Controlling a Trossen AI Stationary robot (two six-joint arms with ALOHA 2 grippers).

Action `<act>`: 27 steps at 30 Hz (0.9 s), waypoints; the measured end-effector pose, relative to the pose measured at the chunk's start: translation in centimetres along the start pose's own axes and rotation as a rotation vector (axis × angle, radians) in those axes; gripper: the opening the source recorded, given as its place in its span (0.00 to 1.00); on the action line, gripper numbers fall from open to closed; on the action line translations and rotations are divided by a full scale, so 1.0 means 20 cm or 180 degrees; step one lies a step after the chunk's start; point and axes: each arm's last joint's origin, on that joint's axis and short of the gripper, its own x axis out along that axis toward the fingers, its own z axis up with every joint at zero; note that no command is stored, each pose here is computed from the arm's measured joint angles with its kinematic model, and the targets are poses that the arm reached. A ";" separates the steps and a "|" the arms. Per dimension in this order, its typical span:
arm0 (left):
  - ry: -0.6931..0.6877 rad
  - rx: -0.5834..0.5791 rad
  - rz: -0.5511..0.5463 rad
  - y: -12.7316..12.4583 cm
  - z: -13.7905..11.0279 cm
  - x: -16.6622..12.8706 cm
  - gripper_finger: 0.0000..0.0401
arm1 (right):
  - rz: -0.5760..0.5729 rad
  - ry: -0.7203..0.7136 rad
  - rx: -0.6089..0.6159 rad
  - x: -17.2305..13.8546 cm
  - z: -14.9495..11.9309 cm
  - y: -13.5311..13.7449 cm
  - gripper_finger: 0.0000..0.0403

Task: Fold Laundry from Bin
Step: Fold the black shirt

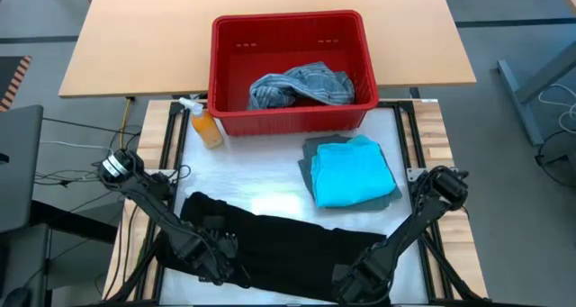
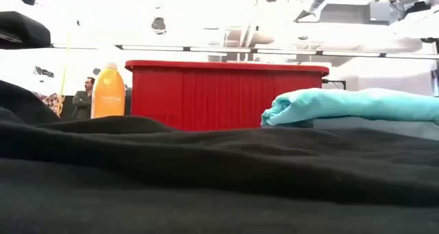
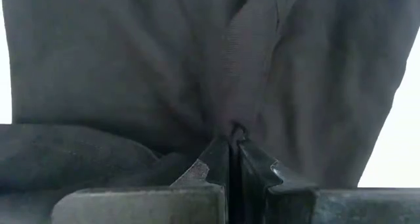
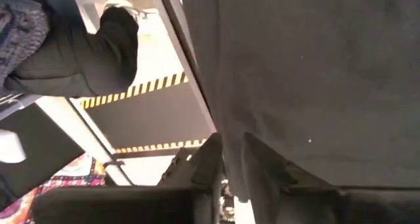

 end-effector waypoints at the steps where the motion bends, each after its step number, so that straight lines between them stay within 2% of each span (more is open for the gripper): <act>1: 0.0000 0.0025 -0.0001 0.00 0.00 0.00 0.00 | 0.0012 0.0034 0.0016 0.00 0.00 0.00 0.22; 6: -0.0037 0.0062 0.0044 0.00 0.00 0.00 0.00 | -0.0023 0.0048 0.0028 -0.05 -0.01 -0.02 0.33; 9: -0.0116 0.0091 0.0143 0.01 0.01 0.00 0.03 | -0.0203 -0.0252 -0.0178 -0.10 -0.01 -0.04 0.39; 11: -0.0084 0.0165 0.0147 0.01 0.00 0.00 0.07 | -0.0451 -0.0556 -0.0283 -0.12 -0.01 -0.06 0.41; 13: -0.0002 0.0224 0.0172 0.01 -0.01 0.00 0.12 | -0.0617 -0.0675 -0.0276 -0.13 0.01 -0.08 0.43; 20: 0.0394 0.0315 0.0480 0.04 -0.01 -0.15 0.31 | -0.0781 -0.0890 -0.0439 -0.15 0.10 -0.14 0.42; 24: 0.0569 0.0308 0.0175 0.03 -0.02 -0.28 0.39 | -0.0894 -0.0989 -0.0474 -0.17 0.13 -0.16 0.42; 27: 0.0491 0.0266 0.0044 0.04 -0.02 -0.34 0.41 | -0.0913 -0.1015 -0.0524 -0.17 0.13 -0.16 0.42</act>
